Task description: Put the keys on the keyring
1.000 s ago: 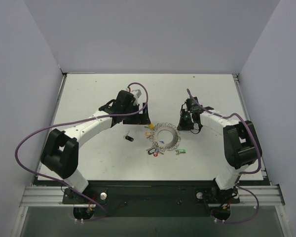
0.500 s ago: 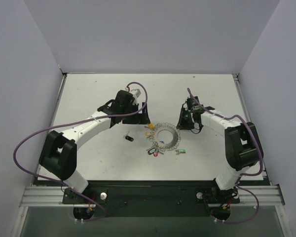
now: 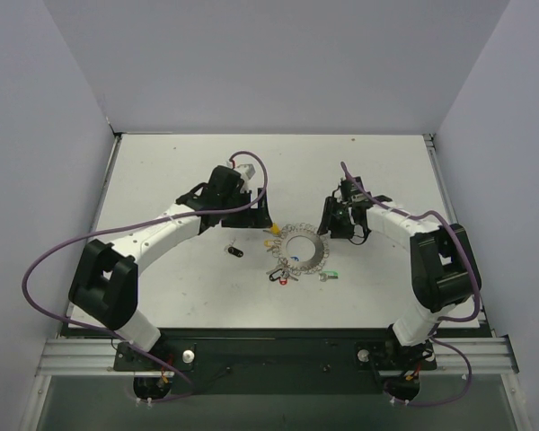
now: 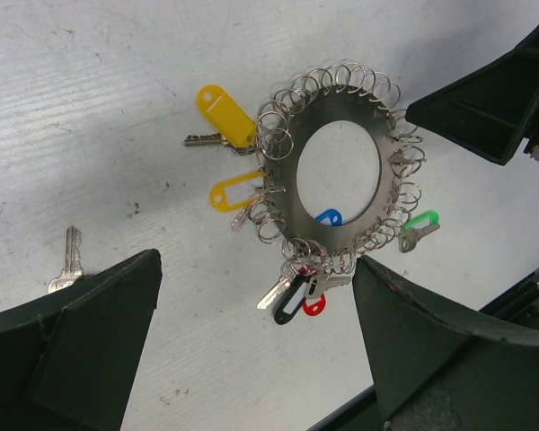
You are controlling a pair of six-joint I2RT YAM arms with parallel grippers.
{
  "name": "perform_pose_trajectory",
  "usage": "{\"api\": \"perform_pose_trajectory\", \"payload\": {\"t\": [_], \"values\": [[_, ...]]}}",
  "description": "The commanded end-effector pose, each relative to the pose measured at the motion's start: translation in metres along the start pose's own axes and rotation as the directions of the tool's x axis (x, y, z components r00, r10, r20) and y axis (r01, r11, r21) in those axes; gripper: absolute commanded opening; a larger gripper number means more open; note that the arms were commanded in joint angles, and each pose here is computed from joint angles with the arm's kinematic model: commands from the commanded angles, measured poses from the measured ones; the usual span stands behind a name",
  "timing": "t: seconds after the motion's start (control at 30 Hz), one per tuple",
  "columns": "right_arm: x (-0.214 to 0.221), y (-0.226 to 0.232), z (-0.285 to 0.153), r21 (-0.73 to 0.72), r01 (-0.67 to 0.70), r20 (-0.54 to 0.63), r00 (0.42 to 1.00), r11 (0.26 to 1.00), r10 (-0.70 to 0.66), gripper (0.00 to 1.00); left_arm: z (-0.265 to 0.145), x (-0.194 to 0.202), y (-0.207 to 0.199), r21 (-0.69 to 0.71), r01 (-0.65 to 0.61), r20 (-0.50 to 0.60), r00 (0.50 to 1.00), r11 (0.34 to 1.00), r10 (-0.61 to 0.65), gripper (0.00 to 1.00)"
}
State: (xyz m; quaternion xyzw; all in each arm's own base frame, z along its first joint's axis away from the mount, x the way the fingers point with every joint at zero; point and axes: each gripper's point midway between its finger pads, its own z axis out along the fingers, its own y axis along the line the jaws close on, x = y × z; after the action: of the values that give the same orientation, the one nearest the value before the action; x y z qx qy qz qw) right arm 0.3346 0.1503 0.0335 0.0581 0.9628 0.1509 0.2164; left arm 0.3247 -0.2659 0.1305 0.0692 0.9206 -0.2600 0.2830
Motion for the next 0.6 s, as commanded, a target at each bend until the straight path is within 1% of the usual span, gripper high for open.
{"api": "perform_pose_trajectory", "payload": {"t": [0.0, 0.17, 0.57], "values": [[0.010, 0.003, -0.008, -0.025, 0.017, -0.015, 1.000, 1.000, -0.018, 0.40, -0.014, -0.012, -0.004, 0.012, -0.015, 0.056, 0.998, 1.000, 0.014, 0.98], [0.017, 0.000, -0.009, -0.028, 0.029, -0.029, 0.999, 0.999, -0.030, 0.28, -0.013, -0.010, -0.003, 0.009, -0.011, 0.054, 0.998, 1.000, 0.011, 0.97], [0.024, -0.002, -0.008, -0.029, 0.032, -0.046, 0.998, 0.999, -0.033, 0.23, -0.013, -0.008, -0.003, 0.011, -0.004, 0.053, 0.999, 1.000, 0.003, 0.97]]}}
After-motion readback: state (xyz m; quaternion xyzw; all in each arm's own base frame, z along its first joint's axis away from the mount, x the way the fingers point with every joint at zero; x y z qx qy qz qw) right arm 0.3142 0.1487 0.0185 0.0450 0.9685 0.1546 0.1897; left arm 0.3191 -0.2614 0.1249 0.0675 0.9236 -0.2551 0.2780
